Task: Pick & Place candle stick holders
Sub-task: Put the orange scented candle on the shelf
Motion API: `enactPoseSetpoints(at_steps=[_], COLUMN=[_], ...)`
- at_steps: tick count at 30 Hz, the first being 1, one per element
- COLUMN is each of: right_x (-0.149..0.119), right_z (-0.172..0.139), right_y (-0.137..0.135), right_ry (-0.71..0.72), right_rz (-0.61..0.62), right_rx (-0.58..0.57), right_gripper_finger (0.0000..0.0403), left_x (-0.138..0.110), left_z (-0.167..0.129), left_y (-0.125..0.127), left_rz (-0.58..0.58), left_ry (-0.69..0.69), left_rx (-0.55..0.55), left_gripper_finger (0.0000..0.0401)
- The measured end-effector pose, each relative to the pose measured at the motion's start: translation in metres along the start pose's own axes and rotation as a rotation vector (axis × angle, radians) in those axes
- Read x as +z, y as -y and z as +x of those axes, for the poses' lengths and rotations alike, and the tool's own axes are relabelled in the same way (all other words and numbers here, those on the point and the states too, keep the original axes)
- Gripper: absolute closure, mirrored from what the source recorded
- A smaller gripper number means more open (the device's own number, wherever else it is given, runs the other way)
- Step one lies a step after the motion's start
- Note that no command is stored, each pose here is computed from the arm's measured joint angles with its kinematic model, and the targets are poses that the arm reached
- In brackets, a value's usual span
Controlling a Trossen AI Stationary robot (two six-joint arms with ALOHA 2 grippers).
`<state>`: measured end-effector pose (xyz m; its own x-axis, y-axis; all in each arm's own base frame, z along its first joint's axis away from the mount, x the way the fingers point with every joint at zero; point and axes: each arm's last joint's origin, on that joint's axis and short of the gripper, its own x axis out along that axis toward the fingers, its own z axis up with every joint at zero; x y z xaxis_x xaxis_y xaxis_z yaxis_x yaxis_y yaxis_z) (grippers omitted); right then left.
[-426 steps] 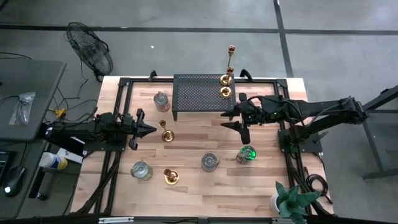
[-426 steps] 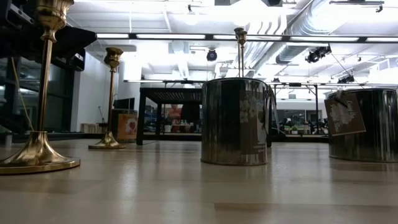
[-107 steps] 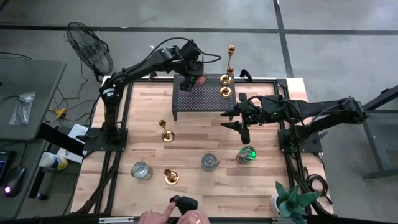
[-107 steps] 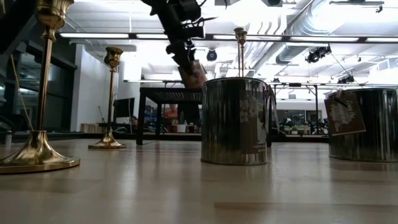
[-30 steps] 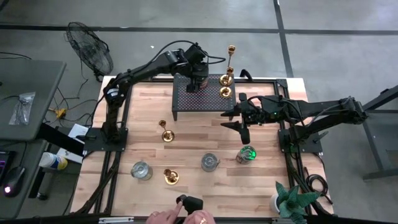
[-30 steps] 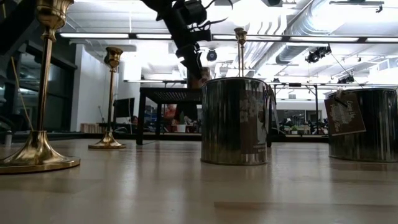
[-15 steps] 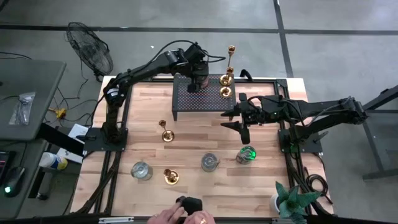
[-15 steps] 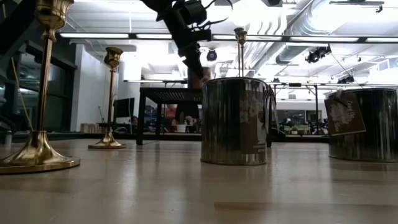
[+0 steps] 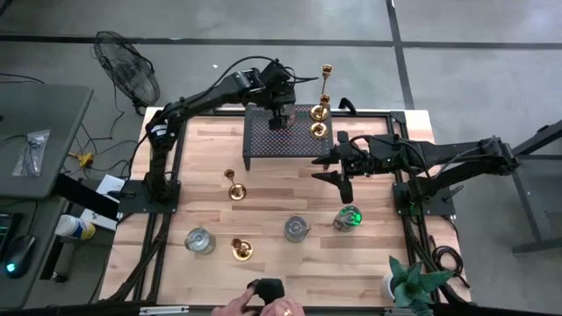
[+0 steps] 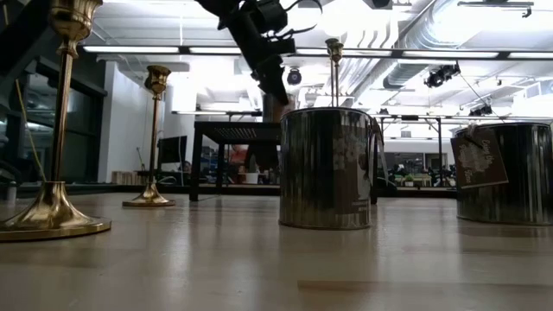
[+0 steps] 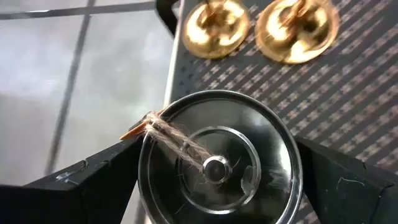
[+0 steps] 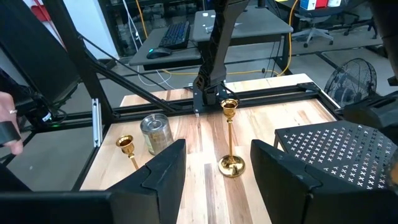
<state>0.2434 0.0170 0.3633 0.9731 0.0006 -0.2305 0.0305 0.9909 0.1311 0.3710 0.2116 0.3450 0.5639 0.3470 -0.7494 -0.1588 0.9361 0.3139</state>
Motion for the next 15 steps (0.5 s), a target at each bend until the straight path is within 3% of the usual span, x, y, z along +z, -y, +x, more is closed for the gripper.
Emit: enactPoseSetpoints(at_steps=[15], right_x=[0.0], right_z=[0.0], right_y=[0.0], right_ry=[0.0], right_rz=[0.0], right_rx=[0.0], right_gripper_finger=[0.0229], left_x=[0.0012], left_z=[-0.0002], left_y=[-0.0006], left_rz=[-0.01], left_ry=[0.011], left_rx=[0.008], left_gripper_finger=[0.0011])
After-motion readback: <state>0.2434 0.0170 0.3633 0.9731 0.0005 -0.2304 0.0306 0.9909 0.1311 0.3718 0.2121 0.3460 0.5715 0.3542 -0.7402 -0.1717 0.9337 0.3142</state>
